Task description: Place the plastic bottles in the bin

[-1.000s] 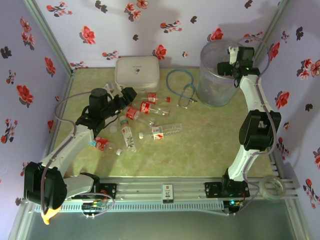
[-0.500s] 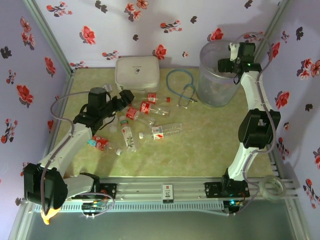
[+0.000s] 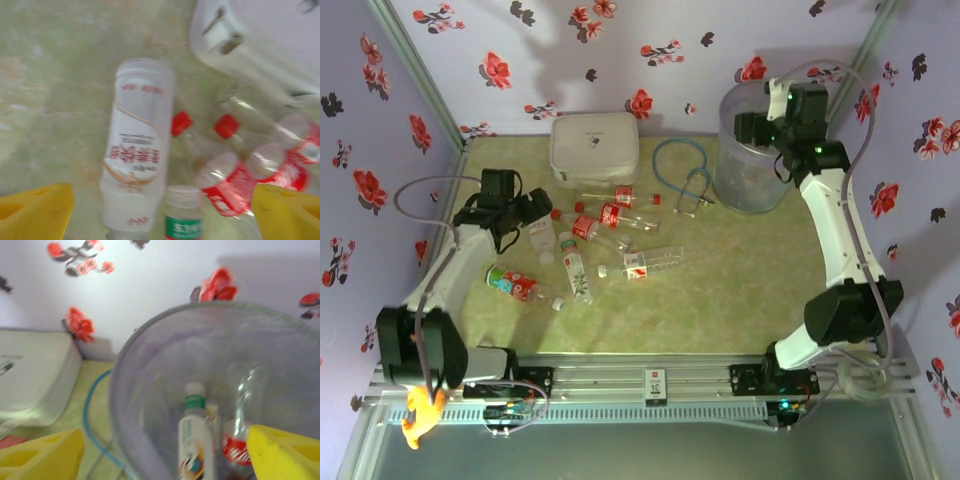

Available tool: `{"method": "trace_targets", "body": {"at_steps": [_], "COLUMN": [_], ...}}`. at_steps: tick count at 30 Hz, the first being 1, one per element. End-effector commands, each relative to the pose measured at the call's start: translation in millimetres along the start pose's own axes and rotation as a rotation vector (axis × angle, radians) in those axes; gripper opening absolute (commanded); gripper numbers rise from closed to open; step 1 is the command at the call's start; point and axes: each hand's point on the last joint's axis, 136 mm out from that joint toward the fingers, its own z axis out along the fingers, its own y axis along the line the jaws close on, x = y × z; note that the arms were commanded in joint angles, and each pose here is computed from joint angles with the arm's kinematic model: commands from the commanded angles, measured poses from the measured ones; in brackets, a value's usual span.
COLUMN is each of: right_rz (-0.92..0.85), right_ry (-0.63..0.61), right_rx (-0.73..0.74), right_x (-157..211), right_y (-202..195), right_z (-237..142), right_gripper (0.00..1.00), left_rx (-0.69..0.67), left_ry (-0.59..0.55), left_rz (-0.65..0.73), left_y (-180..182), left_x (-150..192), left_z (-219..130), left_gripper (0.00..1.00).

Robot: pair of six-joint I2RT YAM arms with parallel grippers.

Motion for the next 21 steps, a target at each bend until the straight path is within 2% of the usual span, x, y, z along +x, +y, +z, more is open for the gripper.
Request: {"method": "trace_targets", "body": {"at_steps": [1,6,10,16,21], "right_rz": [0.089,0.129,0.161,0.189,0.202], "right_ry": [0.041,0.11,0.167,0.232,0.258], "right_rx": [-0.072,-0.124,-0.13,-0.15,-0.162], "right_x": [28,72,109,144,158], "right_y": [24,43,47,53,55], "right_z": [-8,-33,-50,-67,-75], "right_gripper": [0.85,0.84,0.84,0.84,0.84], "left_rx": [-0.1,-0.067,-0.054,-0.084,-0.104], "left_ry": [0.048,0.072,0.1,0.18,0.223], "left_rz": [0.065,0.061,0.069,0.123,0.121], "left_y": [23,21,15,16,22], "left_x": [-1,-8,-13,-12,-3], "left_z": [24,54,79,110,121], "left_gripper": [0.88,0.83,0.83,0.84,0.74]}}
